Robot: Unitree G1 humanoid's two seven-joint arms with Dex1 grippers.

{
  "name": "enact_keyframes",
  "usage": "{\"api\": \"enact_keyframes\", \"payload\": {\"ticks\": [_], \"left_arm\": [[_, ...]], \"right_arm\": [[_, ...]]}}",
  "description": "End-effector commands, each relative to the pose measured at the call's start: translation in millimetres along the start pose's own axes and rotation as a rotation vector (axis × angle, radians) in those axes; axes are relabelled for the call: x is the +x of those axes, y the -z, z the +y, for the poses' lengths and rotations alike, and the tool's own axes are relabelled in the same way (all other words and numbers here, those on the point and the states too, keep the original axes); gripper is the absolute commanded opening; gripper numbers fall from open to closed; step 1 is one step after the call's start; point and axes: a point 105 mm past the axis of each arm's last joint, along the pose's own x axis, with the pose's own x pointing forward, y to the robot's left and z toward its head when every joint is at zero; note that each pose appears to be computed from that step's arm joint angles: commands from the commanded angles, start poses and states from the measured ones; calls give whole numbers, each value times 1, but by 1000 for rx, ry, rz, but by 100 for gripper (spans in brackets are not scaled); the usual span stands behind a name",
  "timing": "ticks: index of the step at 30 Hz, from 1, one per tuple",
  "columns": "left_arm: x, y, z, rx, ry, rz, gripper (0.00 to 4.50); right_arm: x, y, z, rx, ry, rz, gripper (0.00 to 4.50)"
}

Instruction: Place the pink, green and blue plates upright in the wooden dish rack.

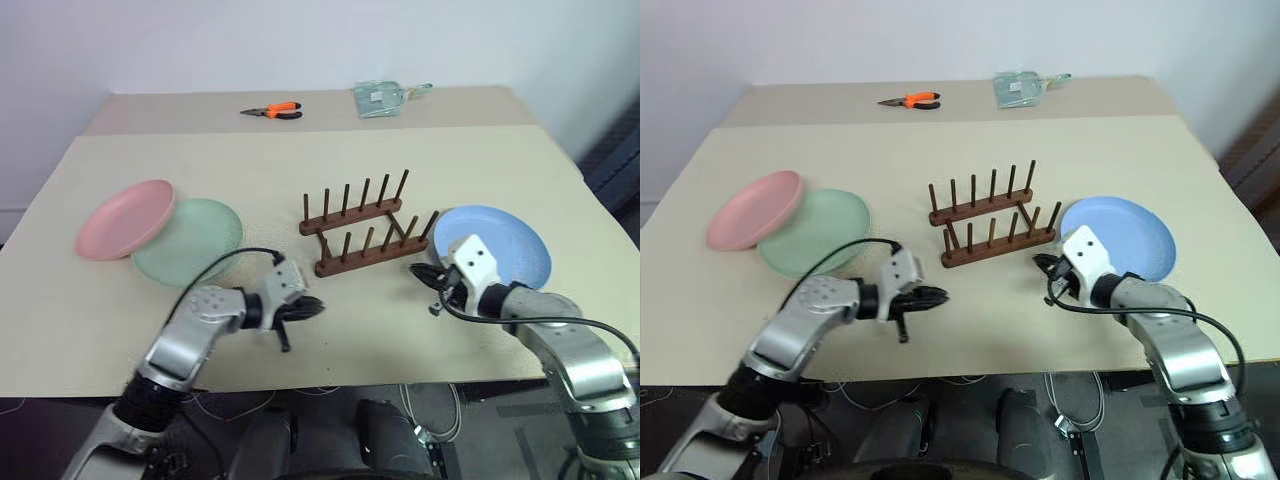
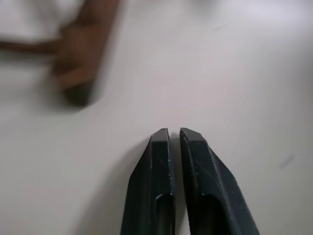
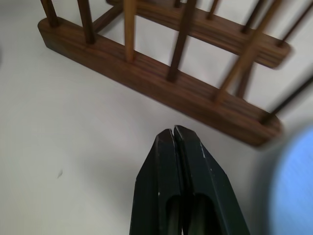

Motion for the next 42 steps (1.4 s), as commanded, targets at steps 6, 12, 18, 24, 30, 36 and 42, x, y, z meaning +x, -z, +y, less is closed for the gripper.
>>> {"api": "enact_keyframes", "payload": {"ticks": [6, 12, 18, 24, 30, 36, 42], "left_arm": [[9, 19, 54, -11, -367, 110, 22], [12, 17, 82, -10, -453, 93, 22], [11, 18, 107, -15, -542, 93, 22], [8, 20, 111, -18, -548, 89, 22], [-5, 2, 90, -59, -458, -41, 46], [-105, -67, 131, -287, -842, -578, 306], [-234, -30, 160, -934, -1572, -1087, 448]], "right_arm": [[32, 10, -19, -33, 137, 56, 1], [49, 8, -42, -55, 246, 51, 1], [63, -5, -48, -65, 258, 5, 1], [66, -12, -43, -73, 234, -26, 1], [53, -39, -11, -60, 20, -152, 91], [21, -72, 37, -52, -274, -257, 380], [25, -80, 39, -81, -278, -272, 450]]}}
